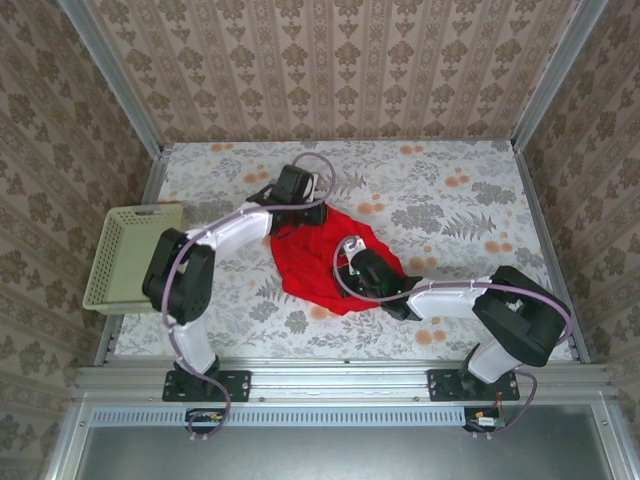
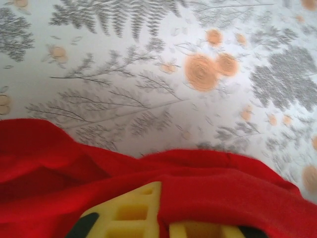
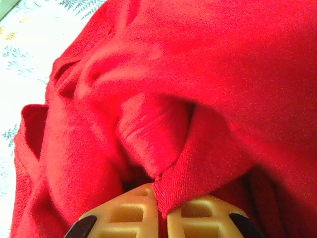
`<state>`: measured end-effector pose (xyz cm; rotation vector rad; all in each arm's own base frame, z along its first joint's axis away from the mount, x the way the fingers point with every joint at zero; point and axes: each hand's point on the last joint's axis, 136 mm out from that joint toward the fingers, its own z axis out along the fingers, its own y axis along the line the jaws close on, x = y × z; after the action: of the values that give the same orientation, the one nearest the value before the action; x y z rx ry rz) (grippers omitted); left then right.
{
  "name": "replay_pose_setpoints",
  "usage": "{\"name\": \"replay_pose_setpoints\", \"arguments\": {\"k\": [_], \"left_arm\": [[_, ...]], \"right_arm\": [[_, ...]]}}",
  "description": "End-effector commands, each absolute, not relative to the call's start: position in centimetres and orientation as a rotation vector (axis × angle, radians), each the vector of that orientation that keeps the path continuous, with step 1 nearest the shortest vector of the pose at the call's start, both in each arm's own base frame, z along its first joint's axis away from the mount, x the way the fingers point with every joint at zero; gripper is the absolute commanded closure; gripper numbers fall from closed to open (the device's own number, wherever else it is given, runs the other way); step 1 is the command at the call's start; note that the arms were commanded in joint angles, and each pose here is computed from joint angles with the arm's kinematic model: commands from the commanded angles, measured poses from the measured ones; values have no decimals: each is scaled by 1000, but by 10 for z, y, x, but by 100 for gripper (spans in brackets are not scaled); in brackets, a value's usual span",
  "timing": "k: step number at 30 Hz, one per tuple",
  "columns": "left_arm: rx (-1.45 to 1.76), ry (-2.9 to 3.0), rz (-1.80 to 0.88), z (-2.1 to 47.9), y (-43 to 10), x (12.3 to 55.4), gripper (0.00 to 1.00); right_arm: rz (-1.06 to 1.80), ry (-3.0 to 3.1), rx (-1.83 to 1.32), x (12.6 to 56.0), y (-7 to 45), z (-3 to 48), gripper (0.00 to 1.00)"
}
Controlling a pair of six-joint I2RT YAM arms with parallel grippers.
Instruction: Fold the inside-out t-shirt
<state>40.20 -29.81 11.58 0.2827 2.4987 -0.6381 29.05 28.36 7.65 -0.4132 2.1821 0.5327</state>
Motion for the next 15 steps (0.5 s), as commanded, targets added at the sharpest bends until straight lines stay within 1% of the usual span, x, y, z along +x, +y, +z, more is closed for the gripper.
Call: {"name": "replay_pose_setpoints", "arguments": {"k": [1,4,6,8,10,11,13,15], "left_arm": [[69,2730,-449,72,-258,417,95],[-10,2863,-293,42,-232,426,100],[-13,2900,-178,34,-218,428,100],[-6,2909,-136,36,-212,427,99],[15,2883,-156,46,-212,424,91],[30,2859,-181,55,-214,421,83],[46,2819,-219,73,-215,410,67],[66,2780,-252,90,-216,391,47]], "right_arm": [[579,2086,-430,288,288,107,100],[572,2048,-418,287,282,122,100],[575,2007,-402,286,277,140,100],[564,1984,-393,286,272,149,100],[528,1981,-372,288,265,151,100],[500,1993,-360,290,261,149,100],[479,2019,-350,292,257,140,100],[487,2049,-331,292,255,130,100]]}}
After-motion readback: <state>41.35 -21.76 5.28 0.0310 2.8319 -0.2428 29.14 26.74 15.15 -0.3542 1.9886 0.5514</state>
